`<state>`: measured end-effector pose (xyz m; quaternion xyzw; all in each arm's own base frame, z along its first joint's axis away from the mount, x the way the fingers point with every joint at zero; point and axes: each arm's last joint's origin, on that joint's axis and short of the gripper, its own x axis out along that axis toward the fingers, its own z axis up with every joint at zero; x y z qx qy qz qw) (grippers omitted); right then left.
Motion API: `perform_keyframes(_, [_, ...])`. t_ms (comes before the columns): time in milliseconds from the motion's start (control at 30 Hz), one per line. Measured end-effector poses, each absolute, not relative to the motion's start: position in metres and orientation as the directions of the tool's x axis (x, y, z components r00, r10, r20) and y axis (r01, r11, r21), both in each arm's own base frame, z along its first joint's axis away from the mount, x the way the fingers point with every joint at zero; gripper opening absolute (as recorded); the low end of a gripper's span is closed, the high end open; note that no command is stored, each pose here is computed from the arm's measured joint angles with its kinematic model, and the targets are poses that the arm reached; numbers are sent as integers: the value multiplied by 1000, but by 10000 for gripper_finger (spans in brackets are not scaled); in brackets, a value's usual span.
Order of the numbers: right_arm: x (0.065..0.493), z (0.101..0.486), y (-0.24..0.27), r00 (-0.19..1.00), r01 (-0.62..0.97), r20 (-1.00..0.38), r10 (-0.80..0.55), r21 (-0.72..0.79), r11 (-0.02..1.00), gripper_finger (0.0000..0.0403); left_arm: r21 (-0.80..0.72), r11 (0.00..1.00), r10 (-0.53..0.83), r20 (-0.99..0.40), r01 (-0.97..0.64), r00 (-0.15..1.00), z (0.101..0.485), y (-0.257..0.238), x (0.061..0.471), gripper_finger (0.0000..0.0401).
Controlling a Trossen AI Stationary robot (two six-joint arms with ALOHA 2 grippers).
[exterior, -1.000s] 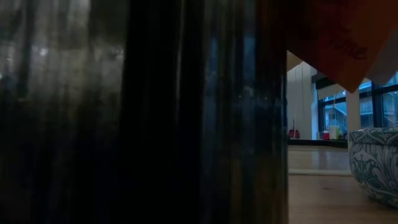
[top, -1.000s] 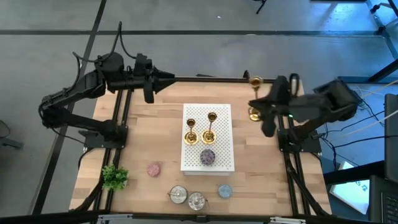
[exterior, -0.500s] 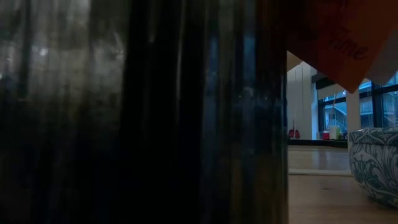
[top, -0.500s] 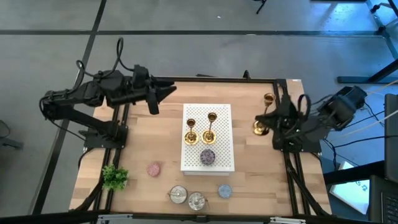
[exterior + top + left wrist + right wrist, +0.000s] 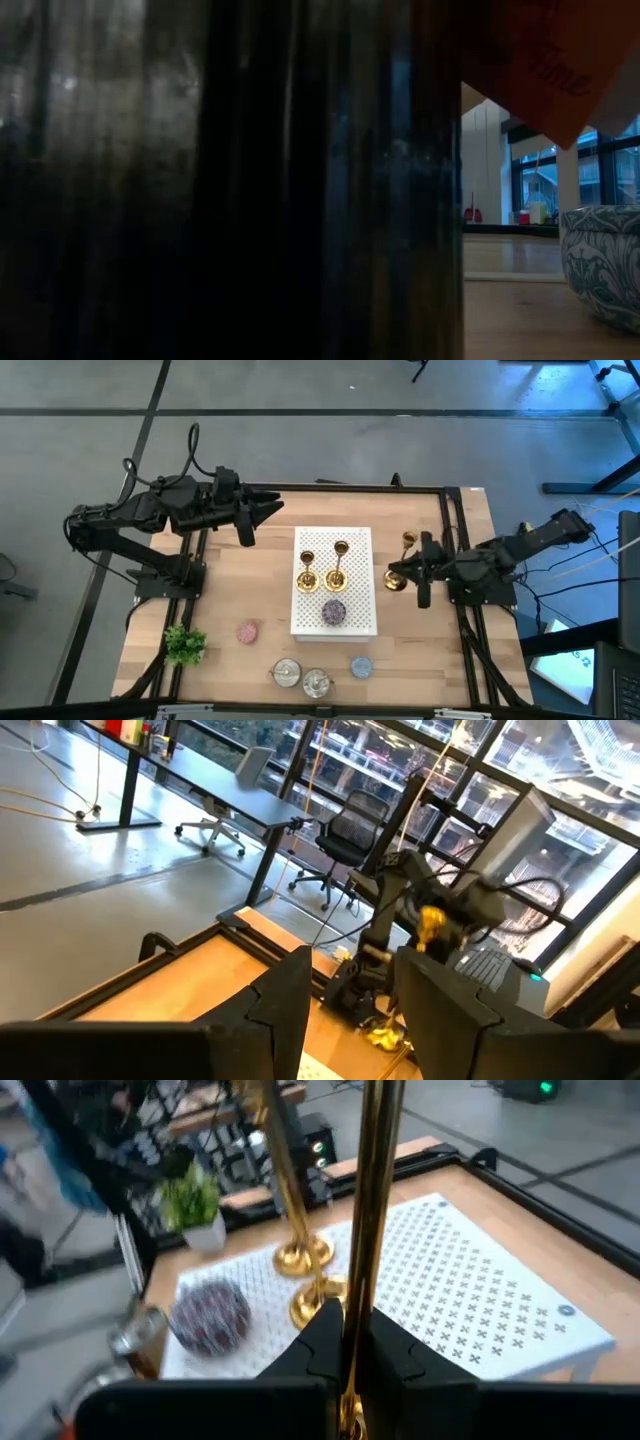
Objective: Pick & Place candle stick holders
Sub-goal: Put the gold candle holder on the shelf aligned with the other gold candle holders
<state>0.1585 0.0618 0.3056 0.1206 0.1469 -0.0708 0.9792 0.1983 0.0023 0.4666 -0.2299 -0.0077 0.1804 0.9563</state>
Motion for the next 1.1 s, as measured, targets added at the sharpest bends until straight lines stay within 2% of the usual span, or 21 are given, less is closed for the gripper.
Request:
perform_keyframes(167, [170, 293, 64, 969, 25, -246, 5, 119, 993, 14, -448, 827, 348, -68, -341, 935, 467, 2, 198, 143])
perform_keyframes(367, [182, 295, 65, 981, 1, -192, 10, 57, 998, 14, -457, 821, 348, -75, -342, 934, 466, 2, 198, 143])
perform_keyframes(1100, [234, 260, 43, 944, -63, -322, 68, 26, 998, 14, -498, 803, 322, -101, -328, 941, 461, 1, 207, 143])
